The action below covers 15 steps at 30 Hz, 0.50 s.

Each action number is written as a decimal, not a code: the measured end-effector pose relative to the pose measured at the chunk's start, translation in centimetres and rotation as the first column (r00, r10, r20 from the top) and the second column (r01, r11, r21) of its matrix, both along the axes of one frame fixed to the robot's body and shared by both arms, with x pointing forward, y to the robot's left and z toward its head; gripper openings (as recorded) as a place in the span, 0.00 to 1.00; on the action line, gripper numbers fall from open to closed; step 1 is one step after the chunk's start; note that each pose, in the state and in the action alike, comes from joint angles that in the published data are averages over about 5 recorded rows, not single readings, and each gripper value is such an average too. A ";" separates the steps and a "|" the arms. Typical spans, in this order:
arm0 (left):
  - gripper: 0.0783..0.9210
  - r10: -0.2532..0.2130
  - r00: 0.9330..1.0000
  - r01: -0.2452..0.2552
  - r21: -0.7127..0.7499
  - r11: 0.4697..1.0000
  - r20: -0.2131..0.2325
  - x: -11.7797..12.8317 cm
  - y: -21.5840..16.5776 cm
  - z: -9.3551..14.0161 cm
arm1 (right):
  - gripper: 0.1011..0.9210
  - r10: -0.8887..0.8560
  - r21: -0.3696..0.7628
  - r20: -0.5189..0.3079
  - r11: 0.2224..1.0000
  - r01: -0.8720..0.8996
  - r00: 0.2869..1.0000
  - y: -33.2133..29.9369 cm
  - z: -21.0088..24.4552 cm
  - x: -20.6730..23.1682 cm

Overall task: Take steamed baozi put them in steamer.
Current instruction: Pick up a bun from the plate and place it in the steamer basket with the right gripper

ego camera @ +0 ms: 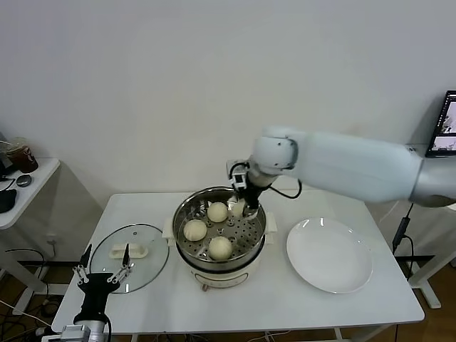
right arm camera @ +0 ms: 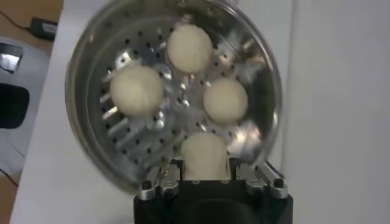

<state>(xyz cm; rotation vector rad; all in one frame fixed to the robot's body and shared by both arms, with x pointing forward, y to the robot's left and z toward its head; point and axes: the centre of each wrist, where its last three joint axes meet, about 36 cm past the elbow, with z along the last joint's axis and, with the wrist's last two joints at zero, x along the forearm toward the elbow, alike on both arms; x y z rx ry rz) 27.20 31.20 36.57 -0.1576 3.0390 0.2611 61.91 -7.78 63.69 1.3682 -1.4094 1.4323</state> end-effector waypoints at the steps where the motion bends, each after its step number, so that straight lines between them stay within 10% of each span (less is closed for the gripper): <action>1: 0.88 0.001 1.000 -0.001 0.000 1.000 0.000 0.0 0.0 0.0 | 0.44 -0.002 -0.007 -0.003 1.000 0.001 1.000 0.2 -0.5 0.0; 15: 0.88 -0.001 1.000 0.001 -0.001 1.000 0.001 -0.1 0.0 0.0 | 0.48 -0.029 -0.055 -0.018 0.998 0.028 0.999 1.7 -5.8 0.2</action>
